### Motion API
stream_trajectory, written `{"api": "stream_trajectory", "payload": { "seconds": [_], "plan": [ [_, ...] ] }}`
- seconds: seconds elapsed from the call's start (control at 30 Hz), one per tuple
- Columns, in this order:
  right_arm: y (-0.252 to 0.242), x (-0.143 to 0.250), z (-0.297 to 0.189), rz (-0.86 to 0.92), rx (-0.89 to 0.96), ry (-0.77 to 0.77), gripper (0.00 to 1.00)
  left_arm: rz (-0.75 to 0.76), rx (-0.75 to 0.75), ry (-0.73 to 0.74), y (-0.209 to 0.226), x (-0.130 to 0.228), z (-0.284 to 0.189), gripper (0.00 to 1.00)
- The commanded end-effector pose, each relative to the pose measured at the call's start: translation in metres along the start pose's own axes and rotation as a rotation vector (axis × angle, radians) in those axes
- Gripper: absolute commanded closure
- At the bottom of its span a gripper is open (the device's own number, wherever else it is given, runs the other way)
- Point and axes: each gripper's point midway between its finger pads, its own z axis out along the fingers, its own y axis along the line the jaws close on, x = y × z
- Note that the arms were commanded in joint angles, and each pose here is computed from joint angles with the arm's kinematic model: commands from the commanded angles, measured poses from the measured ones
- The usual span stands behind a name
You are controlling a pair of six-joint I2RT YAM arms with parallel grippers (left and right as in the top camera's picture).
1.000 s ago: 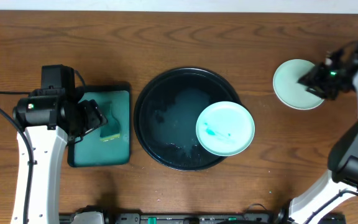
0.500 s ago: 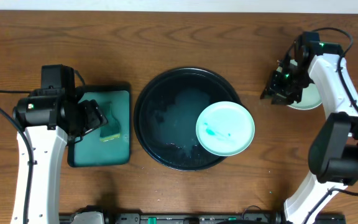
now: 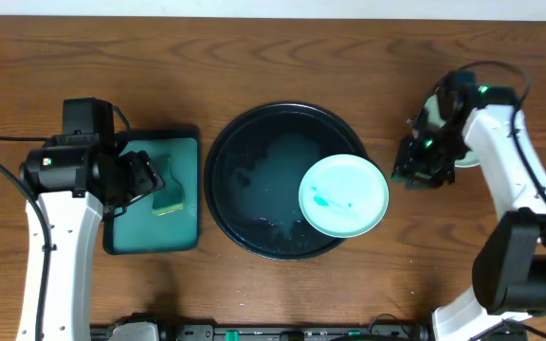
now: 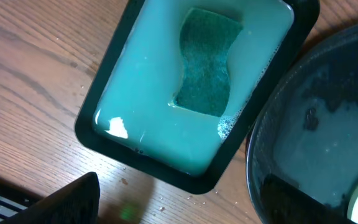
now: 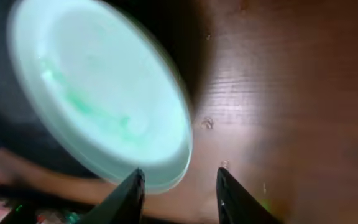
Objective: Clean dirty plates on tray and stack at the side
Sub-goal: 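Move the right gripper to the last pale green plate and grip its rim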
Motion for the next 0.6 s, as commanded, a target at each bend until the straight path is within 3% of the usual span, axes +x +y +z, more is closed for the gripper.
{"api": "stream_trajectory", "payload": {
  "seconds": [0.0, 0.1, 0.33, 0.57],
  "plan": [
    [-0.009, 0.009, 0.038, 0.012, -0.009, 0.032, 0.65, 0.016, 0.01, 0.017, -0.001, 0.002, 0.004, 0.17],
    [-0.003, -0.002, 0.048, -0.034, -0.06, -0.018, 0.63, 0.016, 0.011, 0.015, -0.002, 0.002, 0.004, 0.17],
    [0.005, -0.031, 0.049, -0.099, -0.093, -0.139, 0.48, 0.016, 0.011, 0.014, -0.002, 0.002, 0.004, 0.17],
    [0.017, -0.034, 0.061, -0.166, -0.138, -0.15, 0.51, 0.016, 0.011, 0.015, -0.002, 0.002, 0.004, 0.17]
  ]
}}
